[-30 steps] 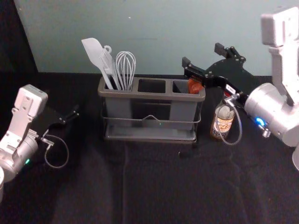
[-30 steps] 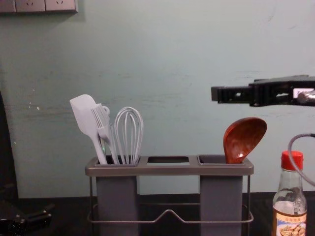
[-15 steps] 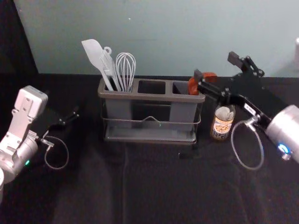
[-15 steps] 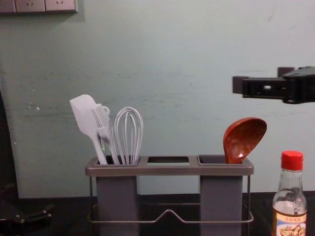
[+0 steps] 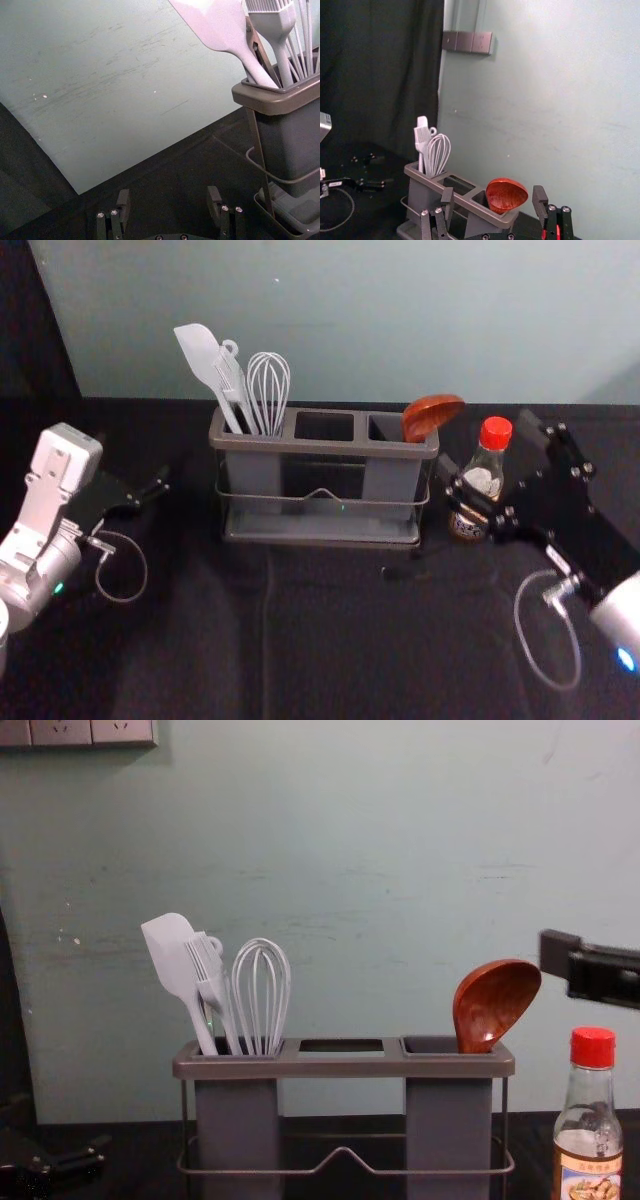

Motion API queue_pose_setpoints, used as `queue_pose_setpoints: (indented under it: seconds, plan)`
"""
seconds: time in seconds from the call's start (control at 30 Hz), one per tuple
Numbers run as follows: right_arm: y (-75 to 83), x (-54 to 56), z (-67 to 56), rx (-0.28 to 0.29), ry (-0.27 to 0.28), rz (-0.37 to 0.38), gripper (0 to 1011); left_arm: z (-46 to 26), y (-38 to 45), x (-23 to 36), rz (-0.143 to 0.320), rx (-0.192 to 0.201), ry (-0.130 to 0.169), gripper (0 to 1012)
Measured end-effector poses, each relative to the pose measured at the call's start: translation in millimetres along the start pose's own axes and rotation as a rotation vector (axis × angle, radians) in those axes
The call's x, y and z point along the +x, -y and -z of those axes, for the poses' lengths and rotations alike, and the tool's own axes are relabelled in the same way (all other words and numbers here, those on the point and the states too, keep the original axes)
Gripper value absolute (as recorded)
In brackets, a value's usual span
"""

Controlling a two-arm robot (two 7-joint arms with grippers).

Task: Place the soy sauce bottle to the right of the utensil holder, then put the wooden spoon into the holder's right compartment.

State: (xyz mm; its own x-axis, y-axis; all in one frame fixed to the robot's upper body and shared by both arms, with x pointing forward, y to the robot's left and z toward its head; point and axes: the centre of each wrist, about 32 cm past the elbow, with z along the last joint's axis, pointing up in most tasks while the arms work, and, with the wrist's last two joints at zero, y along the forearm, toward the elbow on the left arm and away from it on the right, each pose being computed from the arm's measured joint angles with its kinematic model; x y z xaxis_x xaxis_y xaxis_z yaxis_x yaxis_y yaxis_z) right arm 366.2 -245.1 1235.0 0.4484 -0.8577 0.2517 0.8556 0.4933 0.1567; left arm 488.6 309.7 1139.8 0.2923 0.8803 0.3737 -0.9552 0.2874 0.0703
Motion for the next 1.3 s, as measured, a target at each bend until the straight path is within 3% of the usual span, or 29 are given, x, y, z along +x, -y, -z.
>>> queue_pose_setpoints:
  seconds: [0.17,0.53,0.73,0.93,1.3]
  plan:
    - [18.5,-13.6,18.5,0.037,0.014,0.022,1004,0.0,0.0,0.0,0.000,0.000,0.000,1005]
    - [36.4,-18.8,54.1,0.002,-0.003,0.020,1004,0.0,0.0,0.0,0.000,0.000,0.000,1005]
    - [39.7,-18.3,69.8,-0.027,-0.016,0.026,1004,0.0,0.0,0.0,0.000,0.000,0.000,1005]
    - [40.2,-15.2,84.2,-0.066,-0.069,0.045,1004,0.0,0.0,0.0,0.000,0.000,0.000,1005]
    - [36.9,-12.6,100.5,-0.120,-0.125,0.064,1004,0.0,0.0,0.0,0.000,0.000,0.000,1005]
